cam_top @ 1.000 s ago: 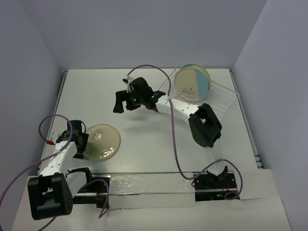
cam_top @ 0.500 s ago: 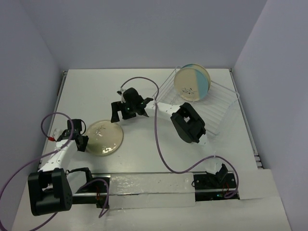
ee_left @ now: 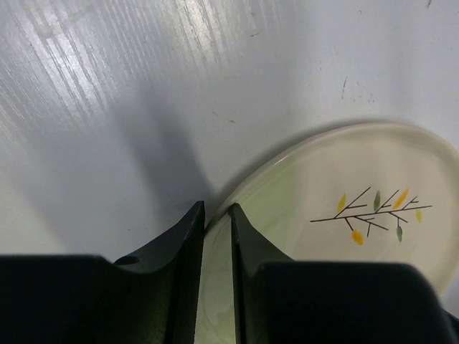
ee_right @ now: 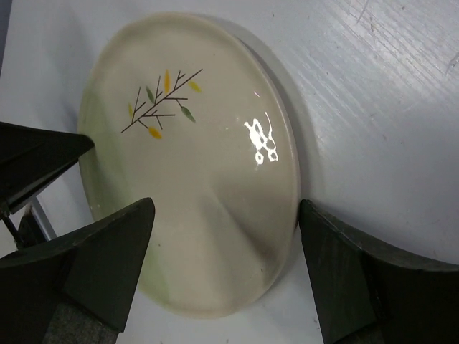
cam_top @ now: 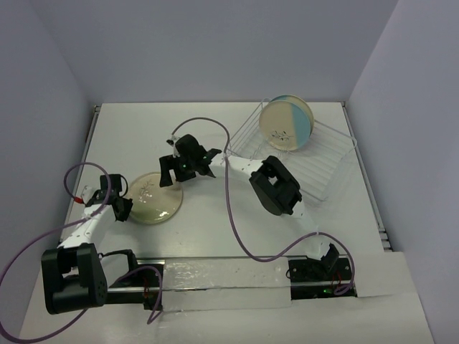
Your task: Load the plates into the dish rack
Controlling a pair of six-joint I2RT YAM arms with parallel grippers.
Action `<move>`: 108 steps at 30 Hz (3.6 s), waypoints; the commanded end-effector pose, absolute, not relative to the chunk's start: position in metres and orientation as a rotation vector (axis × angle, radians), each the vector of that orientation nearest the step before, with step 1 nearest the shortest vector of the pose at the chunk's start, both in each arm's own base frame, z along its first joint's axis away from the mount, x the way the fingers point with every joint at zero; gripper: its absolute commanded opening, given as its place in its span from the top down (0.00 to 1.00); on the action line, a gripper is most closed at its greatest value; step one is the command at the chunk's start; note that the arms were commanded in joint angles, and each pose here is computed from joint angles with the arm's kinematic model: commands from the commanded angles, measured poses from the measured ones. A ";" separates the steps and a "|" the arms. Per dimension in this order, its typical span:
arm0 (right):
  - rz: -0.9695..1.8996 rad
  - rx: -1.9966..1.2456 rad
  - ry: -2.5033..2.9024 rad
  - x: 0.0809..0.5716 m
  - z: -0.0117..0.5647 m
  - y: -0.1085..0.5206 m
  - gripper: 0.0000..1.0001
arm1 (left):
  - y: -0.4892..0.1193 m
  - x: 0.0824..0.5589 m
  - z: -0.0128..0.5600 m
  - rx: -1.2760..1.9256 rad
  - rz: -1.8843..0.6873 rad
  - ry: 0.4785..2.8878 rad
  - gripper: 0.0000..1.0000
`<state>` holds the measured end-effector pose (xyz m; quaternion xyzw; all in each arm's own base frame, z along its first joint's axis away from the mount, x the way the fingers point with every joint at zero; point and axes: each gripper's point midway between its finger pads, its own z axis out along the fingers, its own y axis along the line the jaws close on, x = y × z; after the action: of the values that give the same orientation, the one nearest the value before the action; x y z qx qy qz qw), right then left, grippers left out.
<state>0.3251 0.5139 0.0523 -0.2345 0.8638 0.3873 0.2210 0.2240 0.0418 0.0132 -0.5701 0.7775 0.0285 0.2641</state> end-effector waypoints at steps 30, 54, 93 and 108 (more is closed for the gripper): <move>1.669 -1.024 2.097 0.240 0.162 0.553 0.62 | 0.003 0.236 0.003 -1.322 -0.229 2.225 1.00; 1.347 -0.845 2.151 0.265 0.140 0.555 0.99 | -0.007 0.249 0.021 -1.209 -0.352 2.176 0.92; 0.003 -0.786 1.777 0.462 0.351 0.127 1.00 | 0.023 0.314 0.163 -1.081 -0.319 1.718 0.01; -0.036 -0.987 1.800 0.472 0.313 0.102 1.00 | 0.006 0.336 0.161 -1.032 -0.261 1.795 0.01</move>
<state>0.4649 0.0952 0.2729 -0.3669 0.8079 -0.0047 0.4612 0.3208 0.0047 0.1335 -0.4360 0.7599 -0.1065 0.4703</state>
